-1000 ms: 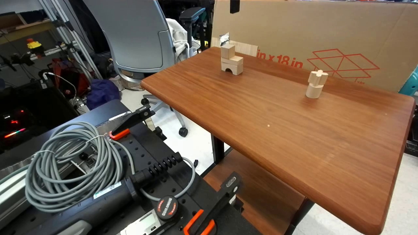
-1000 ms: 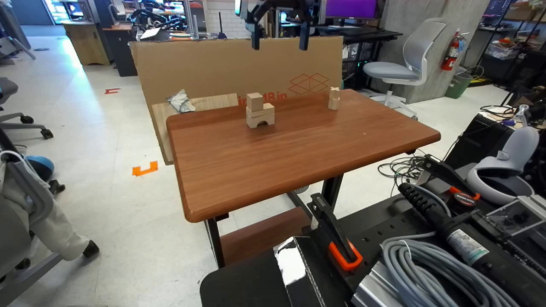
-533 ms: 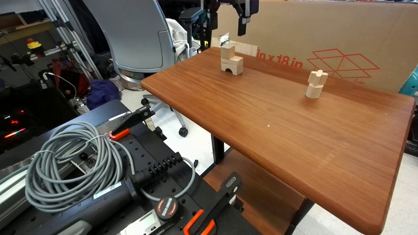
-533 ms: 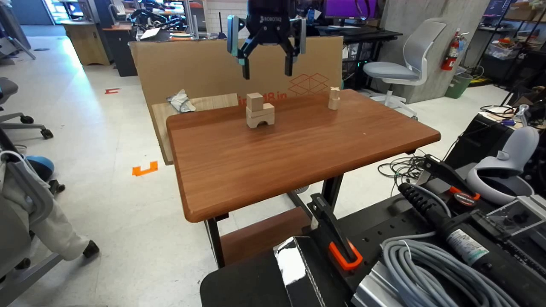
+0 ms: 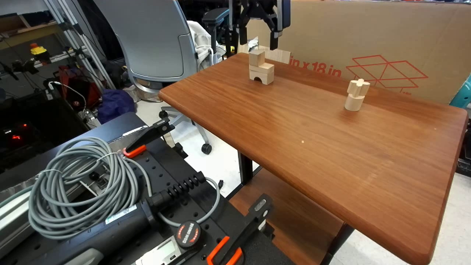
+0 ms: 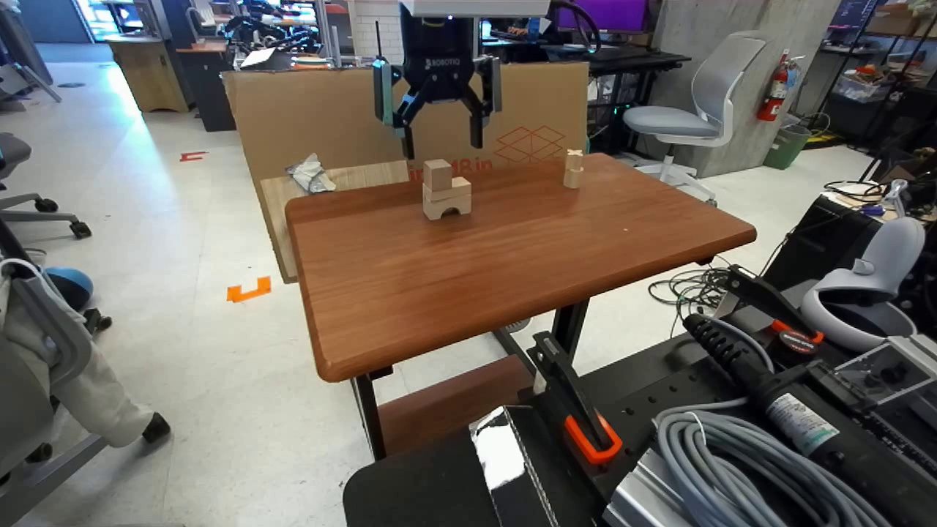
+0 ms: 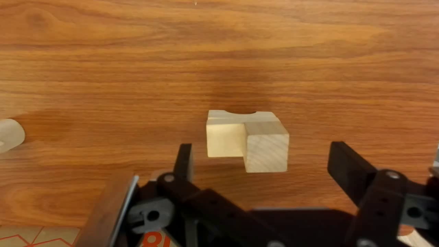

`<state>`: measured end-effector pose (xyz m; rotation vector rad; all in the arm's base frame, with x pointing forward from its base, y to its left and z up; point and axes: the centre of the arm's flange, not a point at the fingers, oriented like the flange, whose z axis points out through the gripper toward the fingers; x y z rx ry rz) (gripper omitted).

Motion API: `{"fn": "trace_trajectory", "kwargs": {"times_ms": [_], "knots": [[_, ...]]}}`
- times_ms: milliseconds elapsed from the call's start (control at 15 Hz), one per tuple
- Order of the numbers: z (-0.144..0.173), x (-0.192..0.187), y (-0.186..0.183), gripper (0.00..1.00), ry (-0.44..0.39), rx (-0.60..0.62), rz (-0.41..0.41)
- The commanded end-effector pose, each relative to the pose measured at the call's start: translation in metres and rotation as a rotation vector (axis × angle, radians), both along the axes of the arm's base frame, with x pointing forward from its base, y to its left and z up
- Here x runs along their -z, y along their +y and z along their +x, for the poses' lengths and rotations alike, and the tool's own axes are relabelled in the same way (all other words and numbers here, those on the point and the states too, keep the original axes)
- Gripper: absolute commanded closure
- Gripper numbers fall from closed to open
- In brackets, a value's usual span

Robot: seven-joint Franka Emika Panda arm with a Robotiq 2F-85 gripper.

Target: Move the block on top of the right tower to the right tower

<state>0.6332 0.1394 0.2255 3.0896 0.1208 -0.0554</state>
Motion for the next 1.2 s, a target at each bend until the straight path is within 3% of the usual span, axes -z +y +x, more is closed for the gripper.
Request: {"fn": "trace_trajectory", "kwargs": {"times_ms": [0,67,200,400,733,1133], "knots": [[0.019,0.013,0.004,0.00,0.023,-0.022,-0.054],[0.021,0.018,0.004,0.04,0.036,-0.025,-0.065],[0.022,0.027,0.005,0.29,0.057,-0.026,-0.079],[0.020,0.033,0.008,0.49,0.078,-0.037,-0.098],[0.002,0.011,0.014,0.88,0.065,-0.061,-0.075],[-0.019,-0.029,-0.001,0.92,0.043,-0.060,-0.026]]}}
